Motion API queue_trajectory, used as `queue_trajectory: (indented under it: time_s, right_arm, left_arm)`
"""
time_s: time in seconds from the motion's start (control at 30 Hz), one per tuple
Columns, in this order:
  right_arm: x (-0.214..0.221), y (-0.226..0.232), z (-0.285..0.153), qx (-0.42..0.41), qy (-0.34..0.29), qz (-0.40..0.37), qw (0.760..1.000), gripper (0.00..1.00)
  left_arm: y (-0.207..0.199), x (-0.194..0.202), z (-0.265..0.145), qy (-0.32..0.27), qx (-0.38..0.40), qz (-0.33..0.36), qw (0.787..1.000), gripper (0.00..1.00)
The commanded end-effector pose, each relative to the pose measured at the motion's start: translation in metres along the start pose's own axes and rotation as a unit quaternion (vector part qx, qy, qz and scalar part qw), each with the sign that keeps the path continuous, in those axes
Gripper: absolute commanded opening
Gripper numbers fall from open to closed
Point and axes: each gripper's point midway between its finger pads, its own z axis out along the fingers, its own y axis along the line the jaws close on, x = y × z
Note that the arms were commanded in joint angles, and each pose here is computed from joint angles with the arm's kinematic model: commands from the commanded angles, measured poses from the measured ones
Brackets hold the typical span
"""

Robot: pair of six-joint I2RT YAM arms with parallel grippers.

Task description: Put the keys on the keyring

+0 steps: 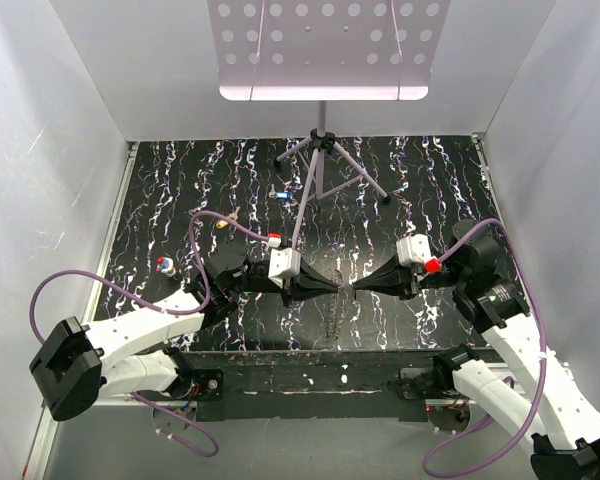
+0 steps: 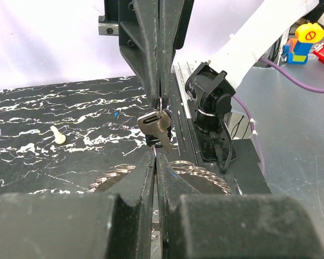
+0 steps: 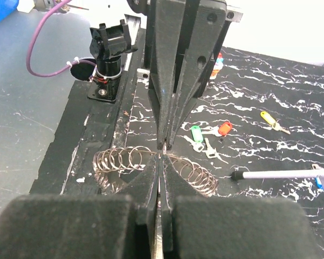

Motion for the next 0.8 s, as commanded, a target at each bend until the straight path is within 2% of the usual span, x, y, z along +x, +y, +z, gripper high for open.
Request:
queue_trajectory:
  time_s: [0.0, 0.27, 0.77]
  right_arm:
    - [-0.014, 0.003, 0.001, -0.013, -0.028, -0.022, 0.999, 0.01]
    - [-0.017, 0.0, 0.001, -0.003, -0.037, -0.016, 0.999, 0.01]
    - [-0.026, -0.01, 0.001, 0.024, -0.047, -0.01, 0.999, 0.01]
  left_arm:
    - [0.0, -0.037, -0.004, -0.071, -0.012, 0.015, 0.997, 0.0]
    - [0.003, -0.051, -0.004, -0.11, -0.02, 0.017, 0.994, 0.0]
    - [0.003, -0.056, -0.004, -0.124, -0.02, 0.013, 0.992, 0.0]
